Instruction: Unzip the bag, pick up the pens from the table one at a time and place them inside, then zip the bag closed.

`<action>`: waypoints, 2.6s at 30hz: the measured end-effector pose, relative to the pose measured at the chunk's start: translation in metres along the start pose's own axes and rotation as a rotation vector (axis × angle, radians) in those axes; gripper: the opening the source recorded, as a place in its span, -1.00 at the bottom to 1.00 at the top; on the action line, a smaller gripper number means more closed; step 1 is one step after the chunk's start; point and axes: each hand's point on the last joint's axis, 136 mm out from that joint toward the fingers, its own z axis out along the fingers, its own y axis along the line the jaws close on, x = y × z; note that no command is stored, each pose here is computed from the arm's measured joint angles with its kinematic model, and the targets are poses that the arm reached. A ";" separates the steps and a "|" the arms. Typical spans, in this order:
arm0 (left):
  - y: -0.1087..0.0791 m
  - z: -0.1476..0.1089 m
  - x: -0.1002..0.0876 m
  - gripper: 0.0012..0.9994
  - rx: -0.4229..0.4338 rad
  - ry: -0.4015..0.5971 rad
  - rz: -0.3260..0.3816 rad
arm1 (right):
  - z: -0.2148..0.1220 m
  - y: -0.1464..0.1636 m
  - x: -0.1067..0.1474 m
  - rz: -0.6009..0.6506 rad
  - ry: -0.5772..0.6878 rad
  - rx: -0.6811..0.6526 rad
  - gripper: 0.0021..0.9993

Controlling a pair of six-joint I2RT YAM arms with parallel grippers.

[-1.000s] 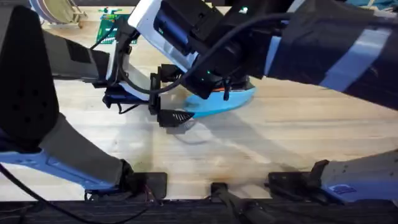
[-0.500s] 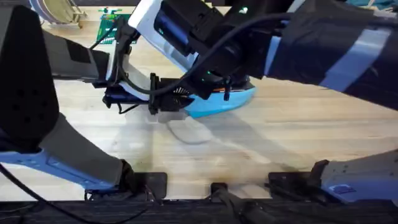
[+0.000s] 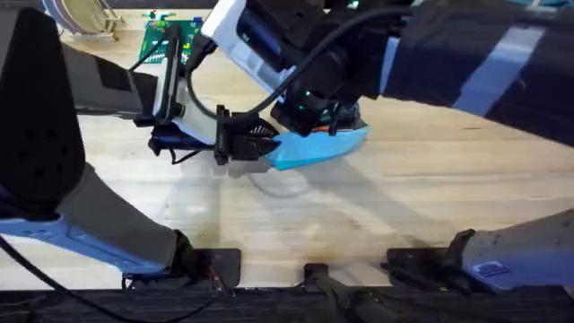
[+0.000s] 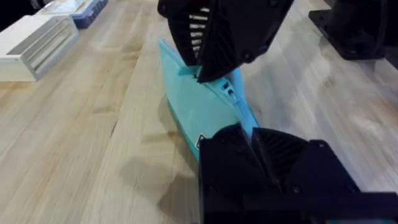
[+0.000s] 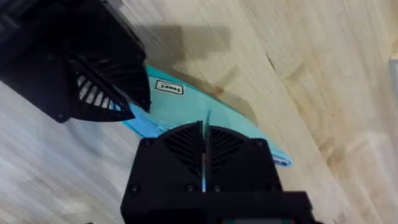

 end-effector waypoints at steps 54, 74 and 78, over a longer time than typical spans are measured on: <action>0.001 0.000 -0.002 -0.92 -0.002 -0.009 0.003 | 0.058 -0.152 0.124 0.433 0.170 0.009 -0.94; 0.000 0.003 -0.002 -0.92 0.005 -0.014 0.008 | 0.072 -0.167 0.134 0.608 0.101 -0.107 -0.94; -0.001 0.002 -0.002 -0.92 0.007 -0.010 -0.003 | 0.091 -0.187 0.154 0.641 0.147 -0.039 -0.94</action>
